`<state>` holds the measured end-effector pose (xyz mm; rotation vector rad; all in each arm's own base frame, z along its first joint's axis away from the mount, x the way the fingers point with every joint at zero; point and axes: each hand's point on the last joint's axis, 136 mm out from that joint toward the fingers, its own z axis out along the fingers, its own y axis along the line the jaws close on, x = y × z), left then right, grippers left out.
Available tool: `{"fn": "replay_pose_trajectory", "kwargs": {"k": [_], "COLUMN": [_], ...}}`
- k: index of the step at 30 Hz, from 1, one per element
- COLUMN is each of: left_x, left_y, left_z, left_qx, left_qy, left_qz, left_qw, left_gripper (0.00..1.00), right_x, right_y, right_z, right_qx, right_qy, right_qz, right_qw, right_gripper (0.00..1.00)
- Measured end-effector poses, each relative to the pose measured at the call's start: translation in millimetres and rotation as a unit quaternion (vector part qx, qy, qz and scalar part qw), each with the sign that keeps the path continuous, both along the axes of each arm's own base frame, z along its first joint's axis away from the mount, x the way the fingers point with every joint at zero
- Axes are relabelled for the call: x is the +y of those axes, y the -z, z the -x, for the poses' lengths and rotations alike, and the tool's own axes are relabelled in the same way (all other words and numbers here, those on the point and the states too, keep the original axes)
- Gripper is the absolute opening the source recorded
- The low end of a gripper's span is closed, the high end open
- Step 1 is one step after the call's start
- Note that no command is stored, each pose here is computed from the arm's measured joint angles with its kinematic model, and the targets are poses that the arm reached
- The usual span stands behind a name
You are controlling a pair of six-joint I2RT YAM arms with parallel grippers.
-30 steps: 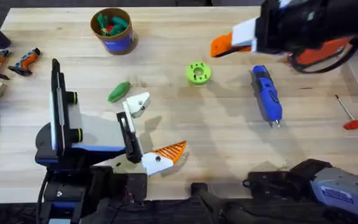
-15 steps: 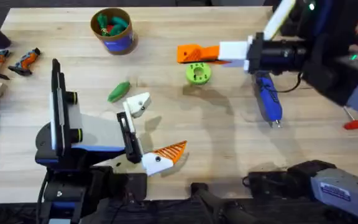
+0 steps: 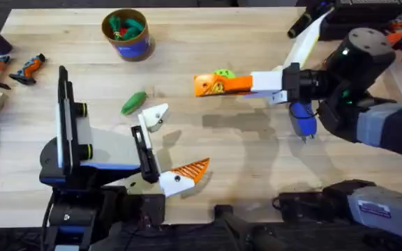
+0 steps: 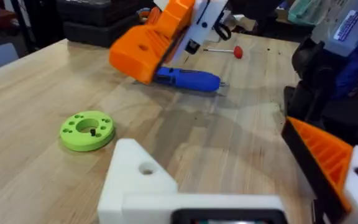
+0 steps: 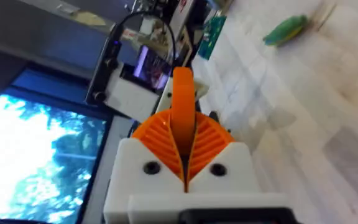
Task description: Pick up the gripper from the table and insert it into the empty holder that is missing its gripper. Then pick up a screw, insert it into the mounting hole, and use the screwdriver to tighten it. Finally, clean up the table by picking up the vegetable and placing it into the bucket.
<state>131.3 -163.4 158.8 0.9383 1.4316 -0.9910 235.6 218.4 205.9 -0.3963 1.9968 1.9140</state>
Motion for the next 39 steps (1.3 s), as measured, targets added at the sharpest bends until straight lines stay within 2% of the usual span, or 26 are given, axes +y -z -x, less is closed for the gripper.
{"fn": "replay_pose_trajectory", "kwargs": {"k": [7, 14, 21, 27, 29, 34, 39], "left_x": [0.0, 0.0, 0.0, 0.0, 0.0, 0.0, 0.0], "left_y": [0.0, 0.0, 0.0, 0.0, 0.0, -0.1, 0.0], "left_z": [0.1, 0.0, 0.1, 0.0, 0.0, 0.0, 0.1], "left_qx": [0.000, 0.000, 0.000, 0.000, 0.000, 0.000, 0.000], "left_qy": [0.000, 0.000, 0.000, 0.000, 0.000, 0.000, 0.000], "left_qz": [0.000, 0.000, 0.000, 0.000, 0.000, 0.000, 0.000], "left_qw": [1.000, 1.000, 1.000, 1.000, 1.000, 1.000, 1.000], "left_gripper": [0.987, 0.986, 0.986, 0.986, 0.986, 0.986, 0.986], "right_x": [0.1, 4.4, 18.0, 24.8, 26.4, 38.0, 46.6], "right_y": [2.1, 4.7, 29.3, 24.1, 25.1, 40.9, 48.8], "right_z": [21.5, 31.5, 32.6, 26.4, 23.2, 23.6, 27.6], "right_qx": [0.031, 0.044, 0.103, 0.058, 0.061, 0.121, 0.148], "right_qy": [-0.064, -0.092, -0.113, -0.121, -0.117, -0.119, -0.124], "right_qz": [-0.005, -0.005, 0.003, -0.011, -0.014, -0.008, -0.003], "right_qw": [0.997, 0.995, 0.988, 0.991, 0.991, 0.986, 0.981], "right_gripper": [0.013, 0.013, 0.013, 0.013, 0.013, 0.013, 0.013]}}
